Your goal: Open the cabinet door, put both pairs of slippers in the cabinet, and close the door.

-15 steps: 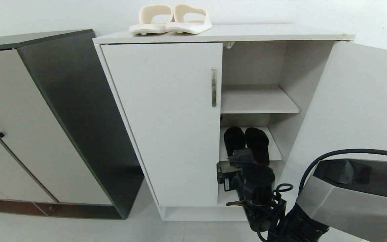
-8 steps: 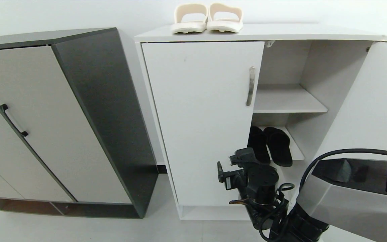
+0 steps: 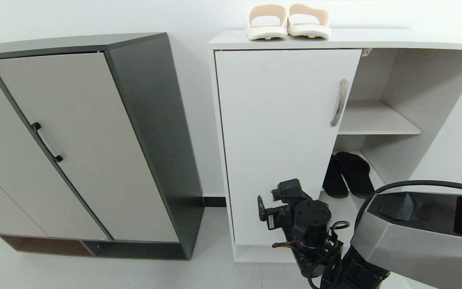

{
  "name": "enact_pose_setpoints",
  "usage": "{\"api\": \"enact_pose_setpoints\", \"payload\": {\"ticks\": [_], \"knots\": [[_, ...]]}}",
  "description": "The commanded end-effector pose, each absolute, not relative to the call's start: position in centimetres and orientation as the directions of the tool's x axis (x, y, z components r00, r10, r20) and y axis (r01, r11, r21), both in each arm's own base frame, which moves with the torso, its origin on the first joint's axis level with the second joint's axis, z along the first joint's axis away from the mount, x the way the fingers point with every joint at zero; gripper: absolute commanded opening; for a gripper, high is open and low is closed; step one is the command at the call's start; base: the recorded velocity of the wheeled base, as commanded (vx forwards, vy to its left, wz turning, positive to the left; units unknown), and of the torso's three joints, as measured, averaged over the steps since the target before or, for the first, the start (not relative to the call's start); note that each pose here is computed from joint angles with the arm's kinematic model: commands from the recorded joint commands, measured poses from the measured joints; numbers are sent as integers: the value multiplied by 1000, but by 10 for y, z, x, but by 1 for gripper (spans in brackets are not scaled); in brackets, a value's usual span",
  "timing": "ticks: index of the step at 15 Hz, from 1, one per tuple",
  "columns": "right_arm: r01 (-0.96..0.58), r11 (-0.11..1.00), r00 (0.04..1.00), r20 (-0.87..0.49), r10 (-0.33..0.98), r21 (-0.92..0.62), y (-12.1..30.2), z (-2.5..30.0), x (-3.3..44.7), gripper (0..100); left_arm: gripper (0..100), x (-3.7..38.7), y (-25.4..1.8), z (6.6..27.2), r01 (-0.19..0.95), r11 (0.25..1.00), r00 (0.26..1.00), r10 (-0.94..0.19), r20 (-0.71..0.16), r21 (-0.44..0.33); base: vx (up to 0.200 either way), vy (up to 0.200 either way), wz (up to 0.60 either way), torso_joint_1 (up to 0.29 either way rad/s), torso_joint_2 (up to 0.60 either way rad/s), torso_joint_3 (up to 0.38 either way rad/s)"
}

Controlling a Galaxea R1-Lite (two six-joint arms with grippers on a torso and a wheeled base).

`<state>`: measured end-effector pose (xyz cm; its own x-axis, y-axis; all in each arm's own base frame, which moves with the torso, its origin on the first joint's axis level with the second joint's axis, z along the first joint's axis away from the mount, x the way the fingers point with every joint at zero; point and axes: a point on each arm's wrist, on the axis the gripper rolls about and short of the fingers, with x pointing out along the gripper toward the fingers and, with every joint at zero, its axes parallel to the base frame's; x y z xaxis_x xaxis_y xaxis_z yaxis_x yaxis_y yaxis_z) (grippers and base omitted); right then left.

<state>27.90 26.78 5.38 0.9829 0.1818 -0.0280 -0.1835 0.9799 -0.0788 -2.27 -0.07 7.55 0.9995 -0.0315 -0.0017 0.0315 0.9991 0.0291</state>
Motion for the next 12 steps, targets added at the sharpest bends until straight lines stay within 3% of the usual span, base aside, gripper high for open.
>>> {"api": "enact_pose_setpoints", "payload": {"ticks": [1,7,12], "knots": [[-185,979,983,-34,183,-84,268,51,278,100,0,-23,-1,76,31,999,1000,-31,-3,29,0,0,0,0,0,0],[-185,979,983,-31,183,-83,268,51,279,100,0,-23,-1,76,32,999,999,-32,-3,28,0,0,0,0,0,0],[-185,979,983,-21,184,-82,268,53,278,100,0,-23,-1,76,32,999,999,-32,-3,29,0,0,0,23,-259,-309]]}}
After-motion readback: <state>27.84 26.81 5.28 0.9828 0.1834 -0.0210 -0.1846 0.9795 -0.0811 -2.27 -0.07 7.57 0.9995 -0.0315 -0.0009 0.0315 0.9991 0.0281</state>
